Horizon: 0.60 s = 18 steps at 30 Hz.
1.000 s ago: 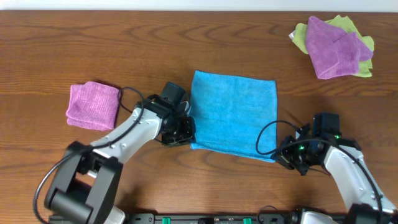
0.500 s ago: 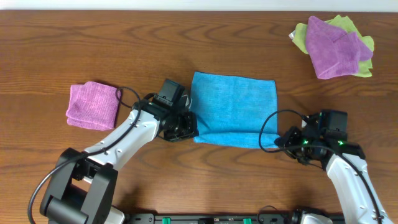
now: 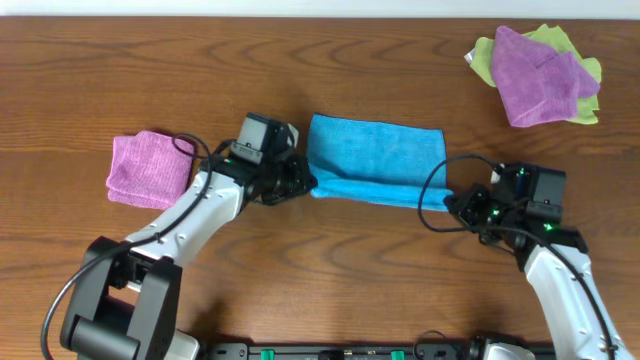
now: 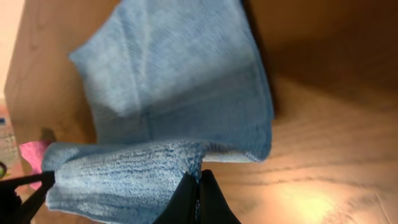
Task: Fold the cloth
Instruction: 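Lift the near edge with both grippers and fold it toward the far edge, then lower the folded edge with both grippers and release the cloth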
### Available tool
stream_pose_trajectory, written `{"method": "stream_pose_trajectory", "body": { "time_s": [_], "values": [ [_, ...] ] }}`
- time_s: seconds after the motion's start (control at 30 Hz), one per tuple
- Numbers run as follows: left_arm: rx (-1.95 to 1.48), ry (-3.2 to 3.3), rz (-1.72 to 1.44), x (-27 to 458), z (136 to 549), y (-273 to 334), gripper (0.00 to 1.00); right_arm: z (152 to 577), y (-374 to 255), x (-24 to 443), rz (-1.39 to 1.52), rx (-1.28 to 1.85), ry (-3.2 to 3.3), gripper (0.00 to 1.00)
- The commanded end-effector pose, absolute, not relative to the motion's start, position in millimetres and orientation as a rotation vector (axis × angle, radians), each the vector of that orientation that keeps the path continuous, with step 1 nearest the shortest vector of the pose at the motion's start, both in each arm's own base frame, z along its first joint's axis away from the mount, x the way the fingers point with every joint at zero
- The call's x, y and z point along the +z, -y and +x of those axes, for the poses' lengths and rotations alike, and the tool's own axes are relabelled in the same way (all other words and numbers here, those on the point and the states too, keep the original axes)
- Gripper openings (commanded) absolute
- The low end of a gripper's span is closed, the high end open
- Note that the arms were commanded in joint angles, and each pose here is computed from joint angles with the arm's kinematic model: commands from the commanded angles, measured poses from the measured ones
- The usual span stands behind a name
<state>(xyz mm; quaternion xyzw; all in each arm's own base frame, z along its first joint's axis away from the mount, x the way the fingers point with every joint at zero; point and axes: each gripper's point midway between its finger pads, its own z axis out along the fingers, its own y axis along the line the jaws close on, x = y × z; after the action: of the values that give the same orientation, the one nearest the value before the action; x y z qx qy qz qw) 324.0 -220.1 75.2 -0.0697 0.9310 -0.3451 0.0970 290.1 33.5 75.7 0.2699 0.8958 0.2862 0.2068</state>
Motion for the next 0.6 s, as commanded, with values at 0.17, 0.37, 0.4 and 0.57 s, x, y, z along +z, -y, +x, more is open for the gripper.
{"method": "stream_pose_trajectory", "body": {
  "time_s": [0.17, 0.37, 0.4, 0.57],
  "values": [
    [-0.989, -2.644, -0.242, 78, 360, 209, 0.06, 318, -20, 72, 0.805, 0.741, -2.431, 0.01],
    [-0.921, -2.596, -0.249, 79, 392, 210, 0.06, 337, -14, 70, 0.803, 0.726, -2.397, 0.01],
    [-0.915, -2.595, -0.251, 78, 396, 211, 0.05, 341, -13, 71, 0.795, 0.722, -2.385, 0.01],
    [-0.903, -2.591, -0.247, 72, 421, 217, 0.05, 363, -12, 74, 0.783, 0.687, -2.367, 0.01]
  ]
}}
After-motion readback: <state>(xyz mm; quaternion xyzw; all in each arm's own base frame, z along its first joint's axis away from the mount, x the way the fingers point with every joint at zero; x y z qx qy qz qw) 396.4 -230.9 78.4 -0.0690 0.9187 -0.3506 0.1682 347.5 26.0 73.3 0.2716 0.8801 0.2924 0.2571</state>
